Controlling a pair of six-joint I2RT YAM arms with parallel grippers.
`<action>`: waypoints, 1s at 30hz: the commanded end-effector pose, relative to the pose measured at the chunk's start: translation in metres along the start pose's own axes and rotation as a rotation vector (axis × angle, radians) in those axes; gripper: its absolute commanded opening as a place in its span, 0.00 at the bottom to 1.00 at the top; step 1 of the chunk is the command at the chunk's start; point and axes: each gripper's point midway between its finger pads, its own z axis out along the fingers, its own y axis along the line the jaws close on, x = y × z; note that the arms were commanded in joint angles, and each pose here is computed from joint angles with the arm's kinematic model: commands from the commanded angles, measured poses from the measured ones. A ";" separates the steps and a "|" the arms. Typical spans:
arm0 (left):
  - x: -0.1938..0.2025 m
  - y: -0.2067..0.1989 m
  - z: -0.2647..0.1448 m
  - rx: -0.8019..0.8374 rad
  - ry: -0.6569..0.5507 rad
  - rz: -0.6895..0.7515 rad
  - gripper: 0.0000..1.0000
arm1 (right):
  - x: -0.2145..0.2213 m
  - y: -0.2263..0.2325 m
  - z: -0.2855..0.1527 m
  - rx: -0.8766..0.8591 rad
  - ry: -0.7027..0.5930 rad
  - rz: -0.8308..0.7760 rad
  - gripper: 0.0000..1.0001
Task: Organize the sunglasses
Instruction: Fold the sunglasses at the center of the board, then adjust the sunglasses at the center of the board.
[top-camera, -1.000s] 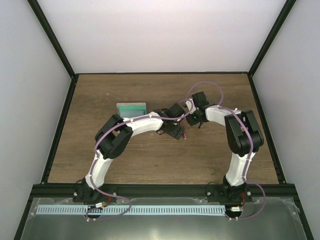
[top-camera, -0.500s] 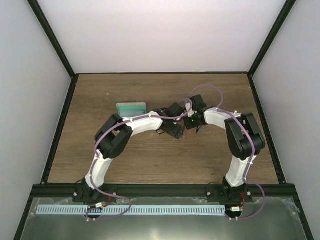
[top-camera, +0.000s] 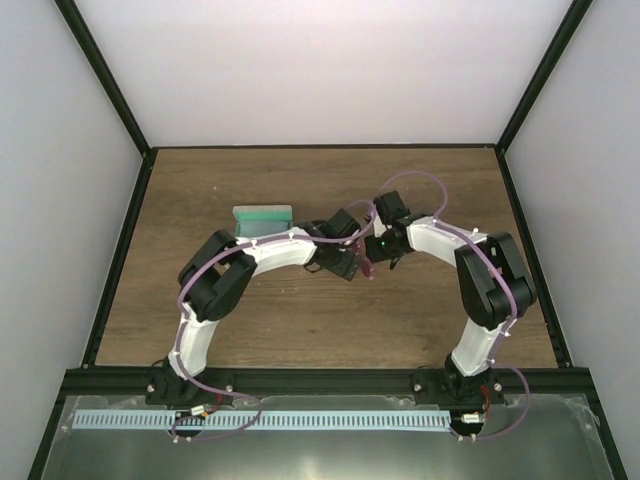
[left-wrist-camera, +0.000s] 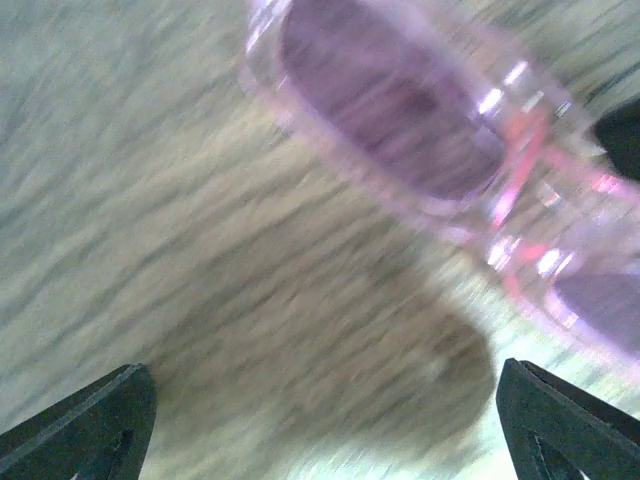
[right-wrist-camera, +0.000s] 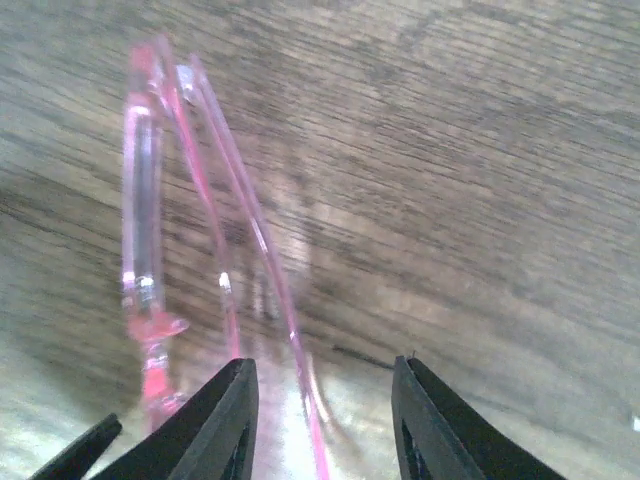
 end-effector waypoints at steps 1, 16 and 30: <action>0.033 0.021 -0.014 -0.037 0.058 -0.060 0.95 | -0.018 0.014 -0.037 -0.021 -0.078 -0.034 0.42; 0.026 0.056 -0.075 0.029 -0.057 -0.264 0.95 | -0.019 0.045 -0.025 -0.150 -0.077 -0.076 0.85; 0.044 0.082 -0.078 0.025 -0.042 -0.333 0.95 | -0.002 0.025 0.011 -0.001 0.018 -0.084 0.68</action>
